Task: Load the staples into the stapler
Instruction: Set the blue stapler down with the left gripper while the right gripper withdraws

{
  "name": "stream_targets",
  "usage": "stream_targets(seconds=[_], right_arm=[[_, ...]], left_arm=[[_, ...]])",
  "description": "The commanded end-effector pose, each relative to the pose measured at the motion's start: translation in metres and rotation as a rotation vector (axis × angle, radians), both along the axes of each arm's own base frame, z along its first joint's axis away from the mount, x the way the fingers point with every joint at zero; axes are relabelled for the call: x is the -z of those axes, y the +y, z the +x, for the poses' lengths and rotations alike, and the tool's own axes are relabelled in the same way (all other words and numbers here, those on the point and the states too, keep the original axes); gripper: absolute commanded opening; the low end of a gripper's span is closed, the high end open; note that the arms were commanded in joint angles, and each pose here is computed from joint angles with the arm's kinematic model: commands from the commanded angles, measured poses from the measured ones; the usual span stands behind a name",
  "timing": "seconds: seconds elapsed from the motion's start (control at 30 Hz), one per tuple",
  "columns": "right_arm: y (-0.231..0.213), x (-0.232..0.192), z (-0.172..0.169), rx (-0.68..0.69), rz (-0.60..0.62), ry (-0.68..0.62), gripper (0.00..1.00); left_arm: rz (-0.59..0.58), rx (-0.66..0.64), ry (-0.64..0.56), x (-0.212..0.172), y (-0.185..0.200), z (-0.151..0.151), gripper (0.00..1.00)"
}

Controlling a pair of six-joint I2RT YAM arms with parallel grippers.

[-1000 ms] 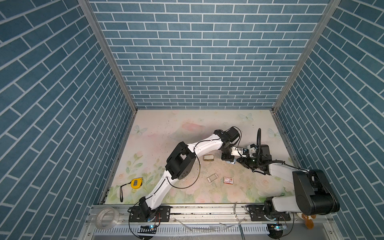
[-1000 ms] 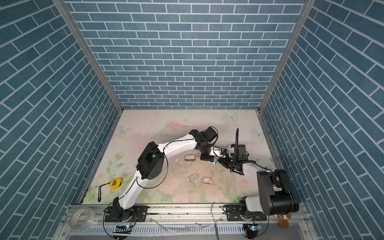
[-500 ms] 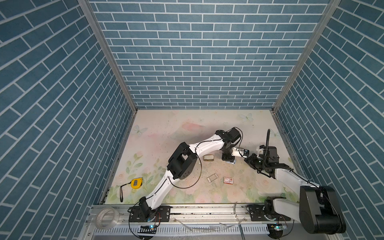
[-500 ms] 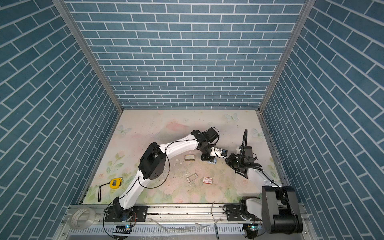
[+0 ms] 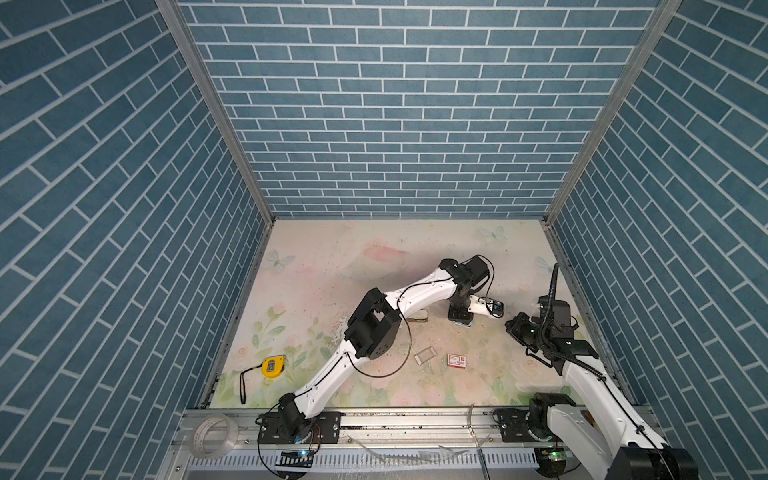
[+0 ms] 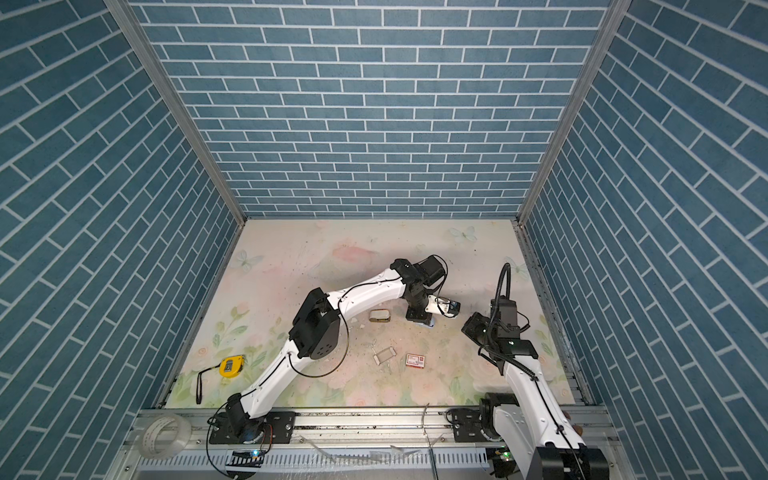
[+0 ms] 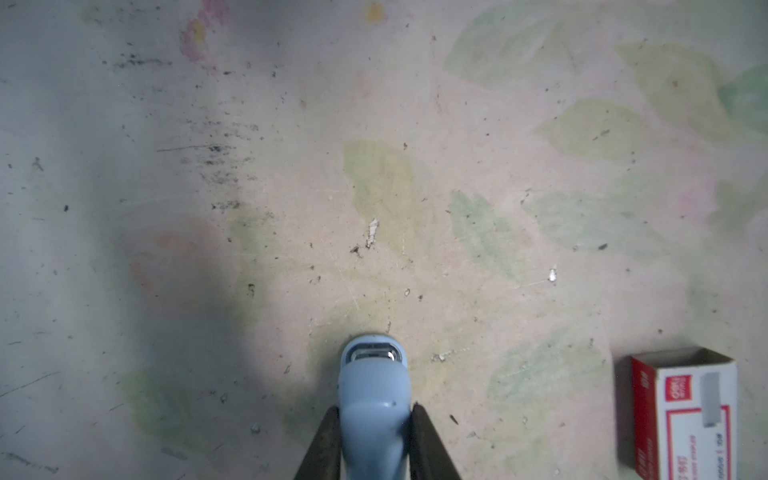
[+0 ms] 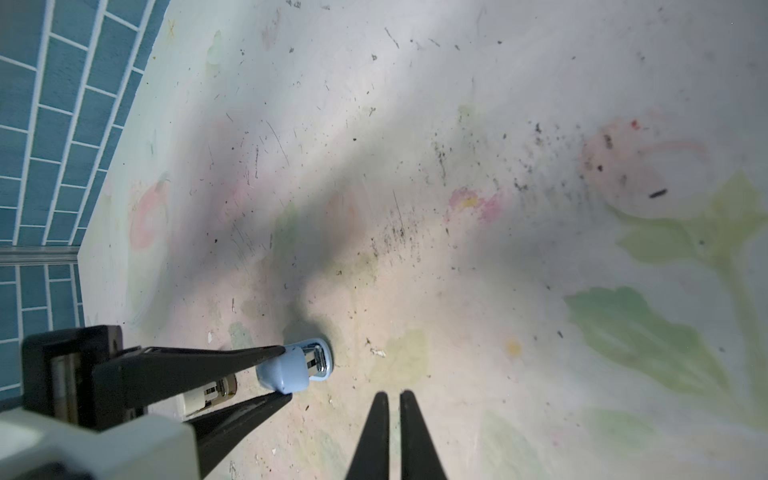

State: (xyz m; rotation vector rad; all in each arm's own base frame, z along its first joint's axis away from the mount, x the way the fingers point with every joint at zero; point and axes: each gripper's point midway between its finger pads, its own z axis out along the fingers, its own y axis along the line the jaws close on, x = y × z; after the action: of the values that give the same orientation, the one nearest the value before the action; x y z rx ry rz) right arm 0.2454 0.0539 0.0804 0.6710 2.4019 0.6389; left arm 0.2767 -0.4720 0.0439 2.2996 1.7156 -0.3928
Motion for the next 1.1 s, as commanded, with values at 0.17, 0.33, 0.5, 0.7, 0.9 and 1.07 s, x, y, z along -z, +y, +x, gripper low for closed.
stream_targets(seconds=[0.17,0.33,0.5,0.7,0.9,1.07], right_arm=[[-0.010,0.005,-0.015,0.045,-0.031,0.038,0.08],[-0.009,0.005,-0.017,0.041,-0.028,0.033,0.08],[-0.007,0.006,-0.017,0.034,-0.020,0.029,0.08],[-0.007,0.006,-0.017,0.029,-0.023,0.028,0.08],[-0.008,0.006,-0.018,0.026,-0.034,0.027,0.08],[-0.011,0.005,-0.017,0.033,-0.047,0.019,0.09]], left_arm=[[0.239,0.050,0.082,0.057,0.035,-0.027,0.11],[0.283,0.077,0.114,0.062,0.042,-0.036,0.10],[0.323,0.102,0.122,0.069,0.048,-0.043,0.11],[0.335,0.104,0.107,0.072,0.047,-0.043,0.12],[0.291,0.091,0.079,0.053,0.040,-0.039,0.17],[0.228,0.065,0.034,0.027,0.034,-0.030,0.20]])
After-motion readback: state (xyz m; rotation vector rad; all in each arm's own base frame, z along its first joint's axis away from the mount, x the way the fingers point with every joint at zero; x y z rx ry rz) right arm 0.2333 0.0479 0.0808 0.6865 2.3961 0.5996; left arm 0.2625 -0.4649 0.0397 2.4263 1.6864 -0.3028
